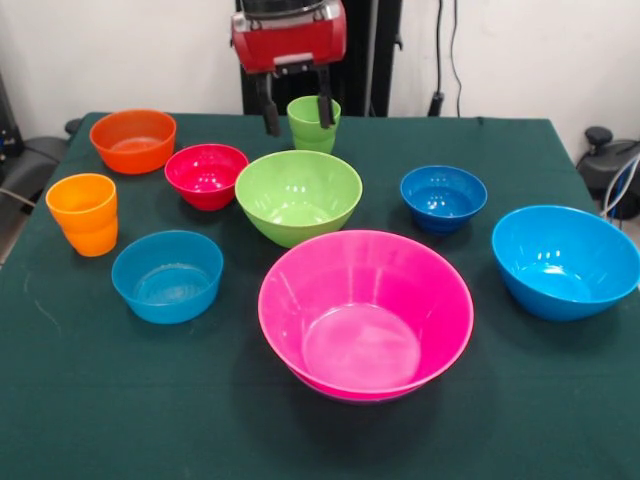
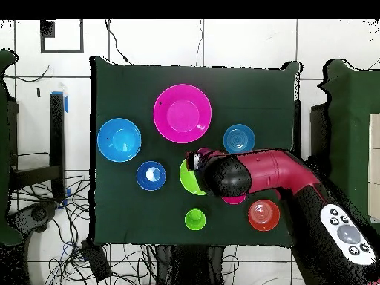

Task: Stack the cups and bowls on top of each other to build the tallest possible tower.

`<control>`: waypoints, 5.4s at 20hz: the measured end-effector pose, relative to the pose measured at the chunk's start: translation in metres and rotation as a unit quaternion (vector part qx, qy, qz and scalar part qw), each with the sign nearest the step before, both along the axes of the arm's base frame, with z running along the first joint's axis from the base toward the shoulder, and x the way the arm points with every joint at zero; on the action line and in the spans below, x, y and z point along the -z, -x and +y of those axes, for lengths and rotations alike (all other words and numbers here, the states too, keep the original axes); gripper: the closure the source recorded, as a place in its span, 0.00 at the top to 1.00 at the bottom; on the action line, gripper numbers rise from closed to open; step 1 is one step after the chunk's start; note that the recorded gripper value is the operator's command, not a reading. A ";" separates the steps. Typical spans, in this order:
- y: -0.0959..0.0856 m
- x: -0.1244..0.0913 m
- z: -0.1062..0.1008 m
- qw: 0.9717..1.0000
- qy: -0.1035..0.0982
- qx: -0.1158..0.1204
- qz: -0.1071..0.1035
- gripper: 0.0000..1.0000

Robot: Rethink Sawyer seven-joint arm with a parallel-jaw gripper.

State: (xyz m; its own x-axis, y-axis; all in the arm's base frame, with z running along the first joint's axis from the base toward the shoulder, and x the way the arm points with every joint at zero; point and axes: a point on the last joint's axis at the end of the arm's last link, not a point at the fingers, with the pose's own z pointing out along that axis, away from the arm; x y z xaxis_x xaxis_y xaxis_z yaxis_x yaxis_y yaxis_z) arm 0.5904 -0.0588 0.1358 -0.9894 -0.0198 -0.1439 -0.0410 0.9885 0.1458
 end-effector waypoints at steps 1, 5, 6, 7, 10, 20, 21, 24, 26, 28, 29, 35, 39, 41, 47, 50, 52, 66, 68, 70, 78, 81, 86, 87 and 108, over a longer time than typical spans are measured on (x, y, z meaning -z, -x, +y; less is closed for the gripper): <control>-0.001 -0.006 -0.003 1.000 0.004 0.001 -0.003 1.00; -0.003 -0.023 -0.016 1.000 0.017 0.005 -0.006 1.00; -0.002 -0.026 -0.019 1.000 0.020 0.007 -0.002 1.00; -0.001 -0.030 -0.023 1.000 0.023 0.008 0.002 1.00; 0.004 -0.044 -0.035 0.999 0.034 0.014 0.025 1.00; 0.006 -0.073 -0.089 0.993 0.056 0.015 0.100 1.00; 0.003 -0.074 -0.092 0.993 0.057 0.013 0.099 1.00; -0.008 -0.074 -0.099 0.994 0.057 0.004 0.092 1.00; -0.018 -0.071 -0.102 0.995 0.055 -0.004 0.083 1.00; -0.023 -0.066 -0.103 0.995 0.052 -0.009 0.080 1.00; -0.028 -0.059 -0.103 0.996 0.046 -0.010 0.078 1.00; -0.035 -0.036 -0.101 0.997 0.026 -0.012 0.076 1.00; -0.039 -0.012 -0.096 0.997 0.011 -0.017 0.073 1.00; -0.040 -0.002 -0.093 0.997 0.004 -0.019 0.072 1.00; -0.044 0.023 -0.079 0.997 -0.013 -0.029 0.073 1.00; -0.046 0.029 -0.072 0.997 -0.021 -0.031 0.071 1.00; -0.051 0.035 -0.068 0.997 -0.028 -0.031 0.068 1.00; -0.099 0.051 -0.084 0.998 -0.044 -0.030 0.031 1.00; -0.108 0.052 -0.088 0.998 -0.042 -0.037 0.021 1.00; -0.116 0.052 -0.092 0.998 -0.040 -0.044 0.013 1.00; -0.140 0.048 -0.114 0.997 -0.025 -0.066 -0.014 1.00; -0.144 0.047 -0.120 0.997 -0.019 -0.067 -0.018 1.00; -0.142 0.050 -0.125 0.998 -0.015 -0.066 -0.016 1.00; -0.141 0.051 -0.125 0.998 -0.015 -0.066 -0.015 1.00; -0.114 0.093 -0.137 0.997 0.025 -0.077 0.019 1.00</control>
State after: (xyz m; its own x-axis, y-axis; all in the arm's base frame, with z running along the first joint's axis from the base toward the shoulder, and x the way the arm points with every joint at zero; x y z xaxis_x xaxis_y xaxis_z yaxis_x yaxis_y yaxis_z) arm 0.7045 -0.1959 0.0429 -0.9789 -0.1777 -0.1006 -0.1876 0.9771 0.1001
